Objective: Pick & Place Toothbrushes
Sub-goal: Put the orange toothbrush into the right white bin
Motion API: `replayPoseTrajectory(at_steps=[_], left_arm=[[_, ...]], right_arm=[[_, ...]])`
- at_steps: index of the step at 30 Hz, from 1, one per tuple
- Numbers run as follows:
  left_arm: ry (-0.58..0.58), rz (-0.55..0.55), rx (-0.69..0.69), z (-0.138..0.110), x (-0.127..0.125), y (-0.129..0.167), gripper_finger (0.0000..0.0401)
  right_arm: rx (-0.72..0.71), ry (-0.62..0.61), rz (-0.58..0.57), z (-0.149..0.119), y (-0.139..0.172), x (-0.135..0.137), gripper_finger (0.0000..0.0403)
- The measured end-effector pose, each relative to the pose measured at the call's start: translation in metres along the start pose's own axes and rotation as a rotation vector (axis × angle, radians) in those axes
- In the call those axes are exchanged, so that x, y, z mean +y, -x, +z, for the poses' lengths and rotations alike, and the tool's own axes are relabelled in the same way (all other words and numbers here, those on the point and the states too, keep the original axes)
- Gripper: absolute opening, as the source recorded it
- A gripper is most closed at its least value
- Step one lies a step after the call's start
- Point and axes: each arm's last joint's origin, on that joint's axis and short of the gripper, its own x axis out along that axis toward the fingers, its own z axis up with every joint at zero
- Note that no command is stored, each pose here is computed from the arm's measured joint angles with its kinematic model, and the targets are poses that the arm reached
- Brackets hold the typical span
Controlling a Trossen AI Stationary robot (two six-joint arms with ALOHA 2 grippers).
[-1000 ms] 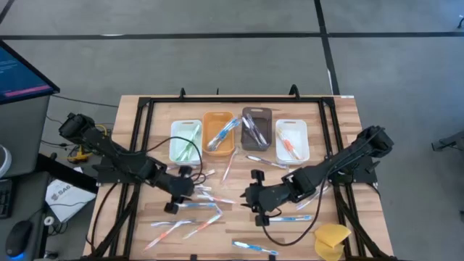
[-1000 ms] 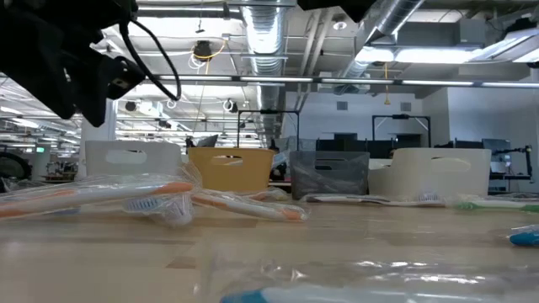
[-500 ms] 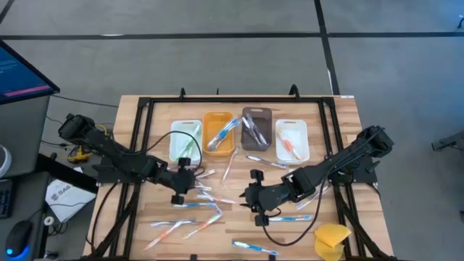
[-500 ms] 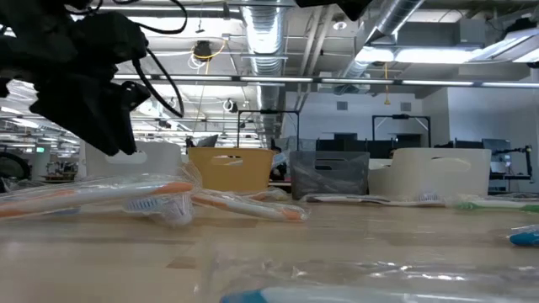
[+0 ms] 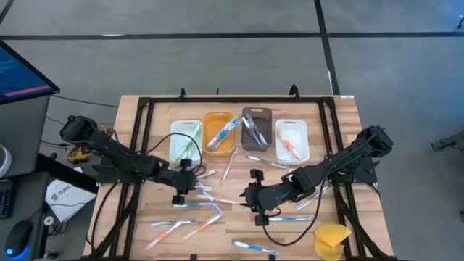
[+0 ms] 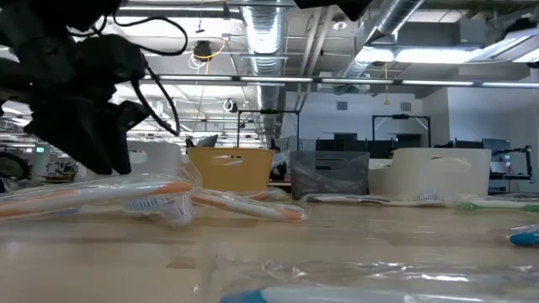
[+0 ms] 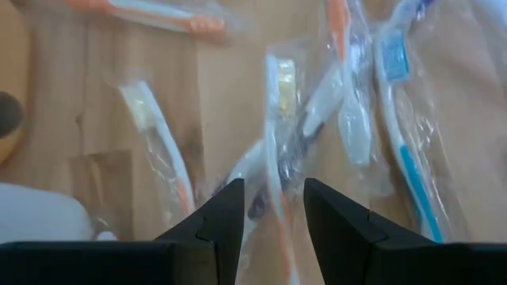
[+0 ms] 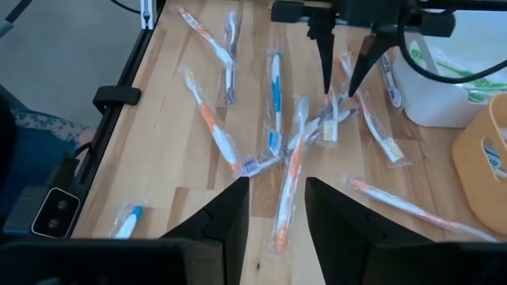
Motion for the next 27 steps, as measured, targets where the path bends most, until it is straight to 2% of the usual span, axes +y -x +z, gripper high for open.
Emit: replayPoseTrajectory(at_steps=[12,19,23,27], left_arm=[[-0.018,-0.007,0.095,-0.01,-0.004,-0.021,0.0127],[-0.012,-0.009,0.093,-0.01,-0.004,-0.021,0.0124],[0.023,-0.013,0.063,-0.007,-0.003,-0.016,0.0102],[0.028,-0.016,0.045,-0.005,-0.003,-0.012,0.0063]], right_arm=[[0.0,0.0,0.0,0.0,0.0,0.0,0.0118],[0.0,0.0,0.0,0.0,0.0,0.0,0.0118],[0.0,0.0,0.0,0.0,0.0,0.0,0.0118],[0.0,0.0,0.0,0.0,0.0,0.0,0.0118]])
